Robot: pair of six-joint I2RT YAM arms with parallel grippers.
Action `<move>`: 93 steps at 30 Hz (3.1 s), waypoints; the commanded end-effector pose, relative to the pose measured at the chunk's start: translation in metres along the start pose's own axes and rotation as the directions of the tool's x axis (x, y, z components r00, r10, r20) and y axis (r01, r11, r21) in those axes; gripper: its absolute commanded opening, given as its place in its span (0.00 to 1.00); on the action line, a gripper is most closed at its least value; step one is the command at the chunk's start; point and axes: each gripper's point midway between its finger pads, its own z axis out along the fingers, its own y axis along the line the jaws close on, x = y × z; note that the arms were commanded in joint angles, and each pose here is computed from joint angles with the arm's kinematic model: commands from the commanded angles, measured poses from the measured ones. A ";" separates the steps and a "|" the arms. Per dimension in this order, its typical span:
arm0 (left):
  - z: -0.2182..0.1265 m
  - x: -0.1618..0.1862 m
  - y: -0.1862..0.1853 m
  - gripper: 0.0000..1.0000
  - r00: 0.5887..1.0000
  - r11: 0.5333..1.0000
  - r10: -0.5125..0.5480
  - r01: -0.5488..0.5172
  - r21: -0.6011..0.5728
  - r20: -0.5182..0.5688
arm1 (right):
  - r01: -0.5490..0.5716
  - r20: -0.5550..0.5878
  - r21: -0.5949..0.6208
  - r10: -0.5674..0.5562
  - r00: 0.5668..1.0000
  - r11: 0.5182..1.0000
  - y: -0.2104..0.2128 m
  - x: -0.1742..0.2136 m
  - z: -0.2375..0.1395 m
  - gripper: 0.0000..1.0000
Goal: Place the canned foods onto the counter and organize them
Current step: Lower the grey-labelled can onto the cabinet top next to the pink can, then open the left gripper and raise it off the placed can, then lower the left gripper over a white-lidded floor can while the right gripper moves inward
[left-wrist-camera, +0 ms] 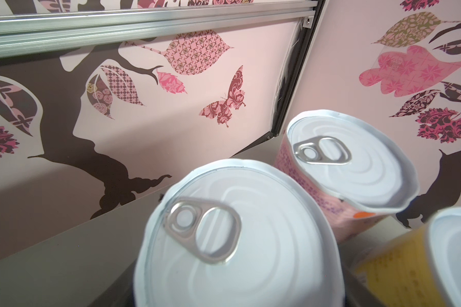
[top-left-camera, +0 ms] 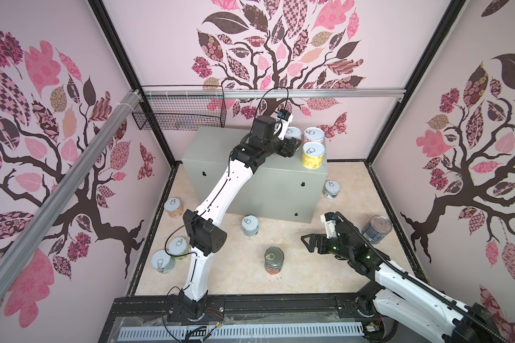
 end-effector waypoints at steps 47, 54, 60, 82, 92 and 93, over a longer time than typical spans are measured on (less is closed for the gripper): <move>-0.078 -0.047 -0.008 0.94 0.997 0.998 0.000 0.006 -0.068 0.079 | 0.014 0.121 -0.008 -0.013 0.993 1.000 0.024 -0.041 -0.044 1.00; -0.114 -0.040 -0.005 0.96 0.997 0.992 -0.036 0.044 -0.117 0.069 | 0.011 0.134 0.026 -0.015 0.991 1.000 0.022 -0.045 -0.055 1.00; -0.151 -0.015 -0.001 0.98 0.996 0.982 -0.078 0.084 -0.167 0.041 | 0.008 0.140 0.048 -0.014 0.990 0.999 0.019 -0.046 -0.060 1.00; -0.225 0.189 -0.003 0.98 0.937 0.924 -0.306 0.248 -0.291 -0.171 | -0.167 0.004 -0.080 0.167 0.986 0.983 0.018 0.001 -0.027 1.00; -0.198 0.266 0.008 0.98 0.897 0.880 -0.399 0.315 -0.356 -0.192 | -0.158 -0.047 -0.068 0.155 0.987 0.985 0.022 0.017 0.000 1.00; -0.194 0.270 0.008 0.98 0.894 0.879 -0.401 0.316 -0.357 -0.197 | -0.158 -0.050 -0.068 0.155 0.987 0.985 0.022 0.018 0.002 1.00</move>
